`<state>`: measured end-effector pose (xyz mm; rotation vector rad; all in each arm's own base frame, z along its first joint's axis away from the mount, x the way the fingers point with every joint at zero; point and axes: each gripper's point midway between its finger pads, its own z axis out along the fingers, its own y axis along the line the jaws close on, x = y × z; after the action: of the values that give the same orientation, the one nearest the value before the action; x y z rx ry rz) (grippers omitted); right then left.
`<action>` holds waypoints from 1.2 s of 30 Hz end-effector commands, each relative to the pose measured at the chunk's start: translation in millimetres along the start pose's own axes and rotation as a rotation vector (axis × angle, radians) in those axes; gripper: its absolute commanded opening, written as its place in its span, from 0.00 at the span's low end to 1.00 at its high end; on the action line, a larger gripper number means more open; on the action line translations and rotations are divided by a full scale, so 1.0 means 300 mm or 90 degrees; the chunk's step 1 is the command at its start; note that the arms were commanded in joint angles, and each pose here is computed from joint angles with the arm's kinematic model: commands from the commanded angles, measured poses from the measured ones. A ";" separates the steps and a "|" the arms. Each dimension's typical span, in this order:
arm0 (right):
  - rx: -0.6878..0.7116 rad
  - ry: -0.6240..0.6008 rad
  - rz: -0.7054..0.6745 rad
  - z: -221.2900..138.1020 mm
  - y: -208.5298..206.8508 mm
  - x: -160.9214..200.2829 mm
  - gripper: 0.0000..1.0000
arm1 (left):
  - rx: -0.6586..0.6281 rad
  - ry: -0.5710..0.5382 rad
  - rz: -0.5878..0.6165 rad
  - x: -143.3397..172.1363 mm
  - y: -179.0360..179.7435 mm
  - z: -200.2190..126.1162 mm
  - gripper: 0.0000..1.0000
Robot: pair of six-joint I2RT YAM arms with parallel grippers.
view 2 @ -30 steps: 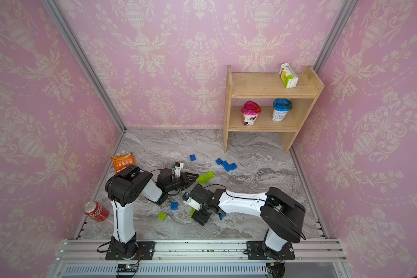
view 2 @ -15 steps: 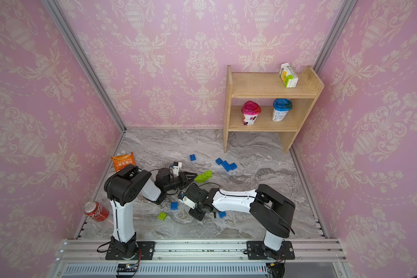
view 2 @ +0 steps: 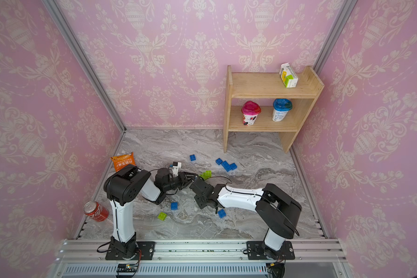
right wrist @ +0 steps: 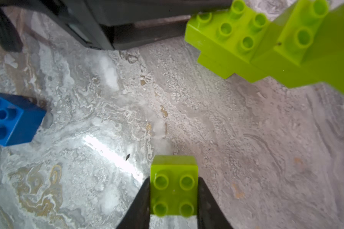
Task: Assemble the letter v with lego
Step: Adjust the lego brick at the center of the board, then pick up the lego brick from the center of the board.
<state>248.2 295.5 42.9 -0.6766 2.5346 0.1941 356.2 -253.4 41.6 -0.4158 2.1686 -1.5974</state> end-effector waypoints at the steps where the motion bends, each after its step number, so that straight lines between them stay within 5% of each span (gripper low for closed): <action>1: 0.032 -0.001 0.051 0.025 -0.017 0.001 0.40 | -0.076 0.016 -0.049 0.030 0.121 -0.029 0.28; 6: 0.014 -0.029 -0.005 -0.034 0.019 -0.026 0.83 | -0.076 0.018 -0.049 0.024 0.122 -0.034 0.28; 8: -0.008 -0.049 -0.030 -0.070 0.053 -0.042 0.90 | -0.078 0.019 -0.050 0.025 0.125 -0.035 0.28; 15: -0.224 -0.112 -0.179 -0.141 0.388 -0.046 0.75 | -0.076 0.019 -0.049 0.013 0.127 -0.045 0.28; 20: -0.301 -0.154 -0.231 -0.116 0.583 -0.038 0.69 | -0.078 0.017 -0.047 0.002 0.131 -0.062 0.28; 36: -0.277 -0.214 -0.248 0.017 0.722 -0.071 0.70 | -0.081 0.013 -0.054 0.001 0.151 -0.083 0.28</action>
<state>151.2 482.4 45.4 -1.1944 2.0454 0.6831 359.2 -232.9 41.3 -0.4279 2.1746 -1.6021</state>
